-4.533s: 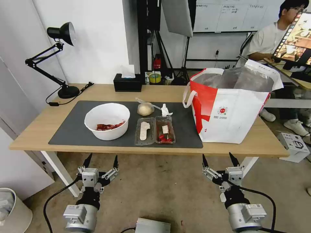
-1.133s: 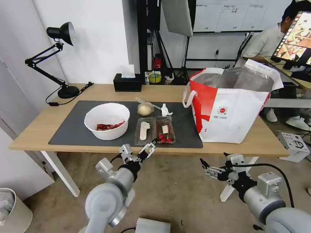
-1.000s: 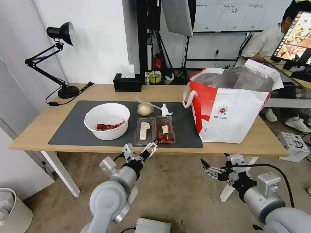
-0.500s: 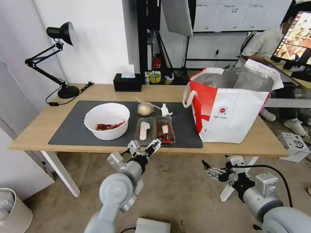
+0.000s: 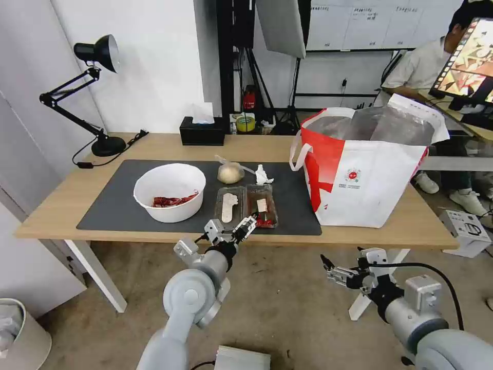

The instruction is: Pick up the trash from the table and place it into the takeout bag.

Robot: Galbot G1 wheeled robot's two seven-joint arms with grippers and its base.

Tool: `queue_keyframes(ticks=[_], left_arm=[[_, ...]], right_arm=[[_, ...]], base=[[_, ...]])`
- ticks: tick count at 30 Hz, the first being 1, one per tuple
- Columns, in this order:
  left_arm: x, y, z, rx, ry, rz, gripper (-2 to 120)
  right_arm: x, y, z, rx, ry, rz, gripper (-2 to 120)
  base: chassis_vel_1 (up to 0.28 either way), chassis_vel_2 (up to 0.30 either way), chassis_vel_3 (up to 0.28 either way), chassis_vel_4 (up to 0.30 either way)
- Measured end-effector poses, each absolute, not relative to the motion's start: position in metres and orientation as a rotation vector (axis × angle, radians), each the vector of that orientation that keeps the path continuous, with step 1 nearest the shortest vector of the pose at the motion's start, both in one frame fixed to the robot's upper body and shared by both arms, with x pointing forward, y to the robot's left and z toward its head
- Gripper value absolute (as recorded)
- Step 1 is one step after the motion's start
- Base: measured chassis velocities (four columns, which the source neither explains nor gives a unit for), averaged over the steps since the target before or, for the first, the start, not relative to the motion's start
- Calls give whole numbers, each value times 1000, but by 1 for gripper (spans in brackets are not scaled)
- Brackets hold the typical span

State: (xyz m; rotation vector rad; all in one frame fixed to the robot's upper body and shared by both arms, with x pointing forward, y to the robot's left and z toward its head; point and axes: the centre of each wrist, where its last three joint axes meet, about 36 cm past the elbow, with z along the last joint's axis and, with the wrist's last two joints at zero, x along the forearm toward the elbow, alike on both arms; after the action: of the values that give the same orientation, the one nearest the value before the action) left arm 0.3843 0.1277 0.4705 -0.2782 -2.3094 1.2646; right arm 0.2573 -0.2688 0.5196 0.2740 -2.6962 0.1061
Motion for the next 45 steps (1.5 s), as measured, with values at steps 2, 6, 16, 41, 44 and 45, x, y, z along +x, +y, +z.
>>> queue_keyframes(ticks=[2, 6, 16, 41, 44, 45], left_arm=[[386, 127, 470, -277, -2307, 1264, 100], [387, 126, 470, -280, -2303, 1261, 100], [391, 124, 466, -272, -2294, 1252, 100], [406, 131, 467, -196, -2261, 1268, 100], [407, 131, 467, -190, -2260, 1269, 100], [408, 131, 468, -187, -2259, 1273, 100]], right_arm=[[257, -269, 519, 272, -2696, 106, 100], [257, -269, 519, 271, -2696, 106, 100], [258, -270, 516, 264, -2691, 106, 100], [260, -269, 513, 265, -2685, 109, 100], [260, -269, 513, 265, -2684, 108, 100], [260, -269, 512, 263, -2683, 106, 100]], base=[[0, 0, 0, 0], [0, 0, 0, 0], [0, 0, 0, 0], [0, 0, 0, 0], [0, 0, 0, 0], [0, 0, 0, 0]])
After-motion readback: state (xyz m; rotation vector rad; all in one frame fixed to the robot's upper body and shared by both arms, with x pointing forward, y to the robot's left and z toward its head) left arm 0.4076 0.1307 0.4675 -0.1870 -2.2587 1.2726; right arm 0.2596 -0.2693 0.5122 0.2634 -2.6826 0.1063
